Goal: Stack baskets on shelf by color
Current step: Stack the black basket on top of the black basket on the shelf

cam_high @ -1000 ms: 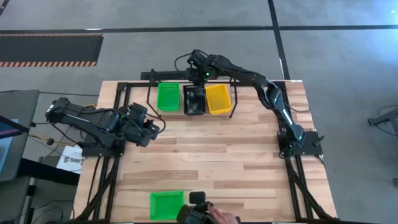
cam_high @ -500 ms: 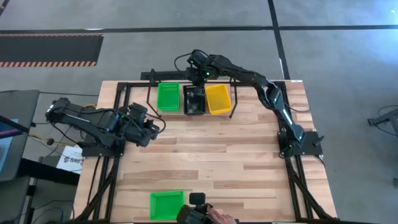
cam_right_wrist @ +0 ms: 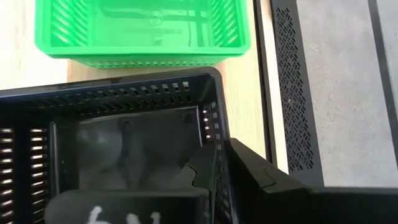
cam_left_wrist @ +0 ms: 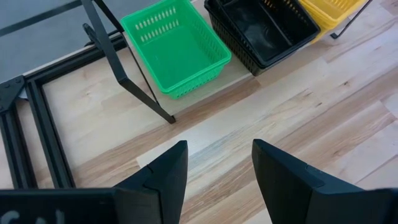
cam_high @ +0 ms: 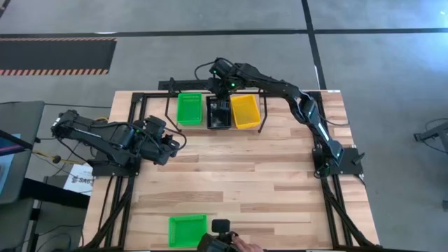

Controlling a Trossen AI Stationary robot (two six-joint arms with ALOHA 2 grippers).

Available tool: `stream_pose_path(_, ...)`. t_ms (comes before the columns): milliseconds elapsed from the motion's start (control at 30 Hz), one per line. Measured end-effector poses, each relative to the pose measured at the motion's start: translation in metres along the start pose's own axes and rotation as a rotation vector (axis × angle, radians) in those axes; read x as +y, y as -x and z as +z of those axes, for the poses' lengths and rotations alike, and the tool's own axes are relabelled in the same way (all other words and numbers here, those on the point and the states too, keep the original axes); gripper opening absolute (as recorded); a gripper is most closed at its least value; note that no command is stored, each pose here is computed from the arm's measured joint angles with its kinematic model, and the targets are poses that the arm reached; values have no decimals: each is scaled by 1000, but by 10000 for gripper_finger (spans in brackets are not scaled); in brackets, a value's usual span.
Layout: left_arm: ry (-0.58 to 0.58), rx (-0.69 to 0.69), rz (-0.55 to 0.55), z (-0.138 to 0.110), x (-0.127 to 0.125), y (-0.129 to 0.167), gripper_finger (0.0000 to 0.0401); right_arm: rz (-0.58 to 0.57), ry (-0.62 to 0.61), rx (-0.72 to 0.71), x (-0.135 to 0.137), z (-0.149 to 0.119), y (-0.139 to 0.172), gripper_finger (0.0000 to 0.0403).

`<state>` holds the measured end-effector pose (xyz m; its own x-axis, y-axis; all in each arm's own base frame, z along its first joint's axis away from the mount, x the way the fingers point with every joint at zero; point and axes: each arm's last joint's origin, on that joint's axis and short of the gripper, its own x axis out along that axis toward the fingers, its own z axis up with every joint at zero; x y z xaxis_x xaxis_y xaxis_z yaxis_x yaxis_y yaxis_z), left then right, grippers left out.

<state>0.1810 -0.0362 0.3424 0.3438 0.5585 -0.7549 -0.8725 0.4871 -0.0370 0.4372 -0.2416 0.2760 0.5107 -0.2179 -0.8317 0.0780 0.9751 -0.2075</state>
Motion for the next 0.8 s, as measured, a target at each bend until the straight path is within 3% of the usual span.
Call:
stream_pose_path(467,1,0,-1,0,0,0,168,7,19,46,1,-18,-29,56)
stream_pose_path(800,1,0,-1,0,0,0,168,-56,12,-40,1,9,11,56)
